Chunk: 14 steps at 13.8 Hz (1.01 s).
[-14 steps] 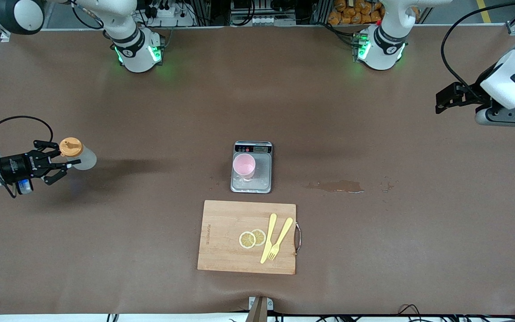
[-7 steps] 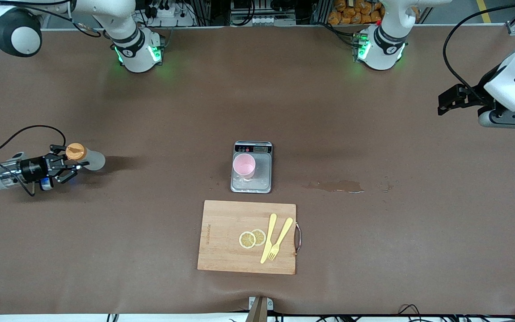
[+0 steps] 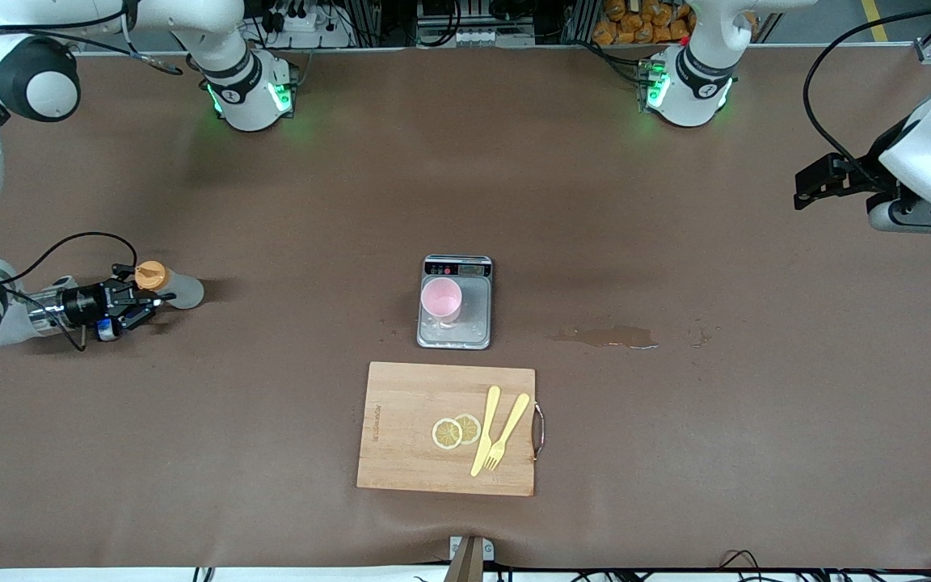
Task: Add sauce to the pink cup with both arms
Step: 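Set the bottle upright on the table and open the right gripper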
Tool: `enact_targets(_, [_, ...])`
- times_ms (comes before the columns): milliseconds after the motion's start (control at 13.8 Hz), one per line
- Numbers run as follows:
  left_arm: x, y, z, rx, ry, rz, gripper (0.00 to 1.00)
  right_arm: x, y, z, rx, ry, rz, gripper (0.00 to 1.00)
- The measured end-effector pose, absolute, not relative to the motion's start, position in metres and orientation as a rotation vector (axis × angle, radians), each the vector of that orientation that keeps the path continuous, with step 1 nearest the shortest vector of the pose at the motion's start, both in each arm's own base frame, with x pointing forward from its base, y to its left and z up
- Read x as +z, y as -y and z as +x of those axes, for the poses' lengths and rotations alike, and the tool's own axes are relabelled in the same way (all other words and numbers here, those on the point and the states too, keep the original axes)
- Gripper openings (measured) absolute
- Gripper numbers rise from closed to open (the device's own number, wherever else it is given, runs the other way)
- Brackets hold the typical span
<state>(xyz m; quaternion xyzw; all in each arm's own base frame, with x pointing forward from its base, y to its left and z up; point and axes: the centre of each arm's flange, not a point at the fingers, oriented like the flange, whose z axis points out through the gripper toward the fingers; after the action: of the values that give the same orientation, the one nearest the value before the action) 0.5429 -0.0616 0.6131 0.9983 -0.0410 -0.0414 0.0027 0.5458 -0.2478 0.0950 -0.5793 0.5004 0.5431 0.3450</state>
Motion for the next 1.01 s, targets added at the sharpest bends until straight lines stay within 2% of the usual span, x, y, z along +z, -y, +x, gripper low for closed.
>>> enact_targets(72, [0.613, 0.062, 0.543, -0.129, 0.129, 3.131, 1.00, 0.095, 0.248, 0.546, 1.407, -1.298, -1.506, 0.36])
enact_targets(145, [0.614, 0.062, 0.543, -0.127, 0.130, 3.131, 1.00, 0.095, 0.248, 0.546, 1.405, -1.297, -1.507, 0.41])
enact_targets(507, [0.618, 0.066, 0.541, -0.129, 0.142, 3.131, 1.00, 0.119, 0.259, 0.566, 1.333, -1.290, -1.585, 0.93])
enact_targets(579, [0.618, 0.066, 0.541, -0.127, 0.143, 3.131, 1.00, 0.129, 0.263, 0.572, 1.311, -1.288, -1.613, 1.00])
enact_targets(1013, [0.619, 0.066, 0.540, -0.126, 0.143, 3.131, 1.00, 0.226, 0.285, 0.598, 1.205, -1.242, -1.815, 1.00])
